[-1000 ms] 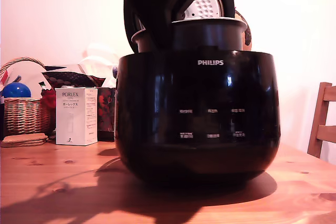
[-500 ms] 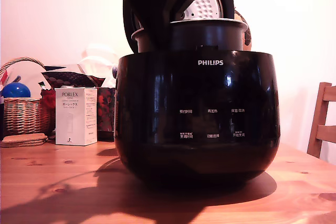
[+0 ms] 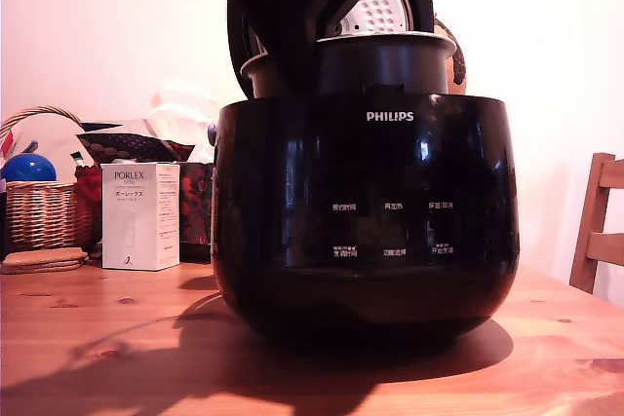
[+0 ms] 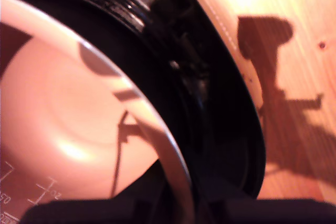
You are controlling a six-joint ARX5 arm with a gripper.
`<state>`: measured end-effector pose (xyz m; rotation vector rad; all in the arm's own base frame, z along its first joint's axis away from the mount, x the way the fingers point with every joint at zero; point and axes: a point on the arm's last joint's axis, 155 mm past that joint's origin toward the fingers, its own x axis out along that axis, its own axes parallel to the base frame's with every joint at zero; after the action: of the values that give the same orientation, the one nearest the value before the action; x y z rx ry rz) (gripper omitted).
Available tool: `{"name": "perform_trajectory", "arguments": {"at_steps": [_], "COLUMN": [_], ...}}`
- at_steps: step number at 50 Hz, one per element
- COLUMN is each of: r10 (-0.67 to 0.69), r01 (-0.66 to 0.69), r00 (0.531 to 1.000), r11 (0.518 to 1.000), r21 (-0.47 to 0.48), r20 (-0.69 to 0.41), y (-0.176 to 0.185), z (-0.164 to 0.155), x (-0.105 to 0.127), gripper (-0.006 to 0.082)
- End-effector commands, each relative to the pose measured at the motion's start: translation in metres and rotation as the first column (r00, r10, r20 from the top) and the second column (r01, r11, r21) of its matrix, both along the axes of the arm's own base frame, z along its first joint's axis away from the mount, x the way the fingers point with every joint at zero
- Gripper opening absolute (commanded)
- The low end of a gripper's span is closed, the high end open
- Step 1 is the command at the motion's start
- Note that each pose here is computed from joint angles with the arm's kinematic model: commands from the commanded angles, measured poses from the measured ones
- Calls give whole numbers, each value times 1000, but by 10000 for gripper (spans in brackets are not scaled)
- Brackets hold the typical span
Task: Place the pot you are holding inside the rice cooker
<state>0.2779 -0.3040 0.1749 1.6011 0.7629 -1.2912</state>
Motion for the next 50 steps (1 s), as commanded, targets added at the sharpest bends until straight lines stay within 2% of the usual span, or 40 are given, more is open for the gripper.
{"name": "perform_trajectory", "arguments": {"at_steps": [1, 10, 41, 46, 50], "r10": [52, 53, 88, 119, 129], "r01": [-51, -52, -86, -118, -128], "r00": [998, 998, 996, 992, 991], "r11": [998, 998, 996, 992, 991], "r21": [-23, -23, -34, -46, -49], "r20": [35, 35, 31, 28, 27], "y": [5, 5, 5, 4, 4], "z": [9, 9, 9, 10, 10], "x": [15, 15, 15, 14, 14], "gripper": [13, 118, 156, 214, 221]}}
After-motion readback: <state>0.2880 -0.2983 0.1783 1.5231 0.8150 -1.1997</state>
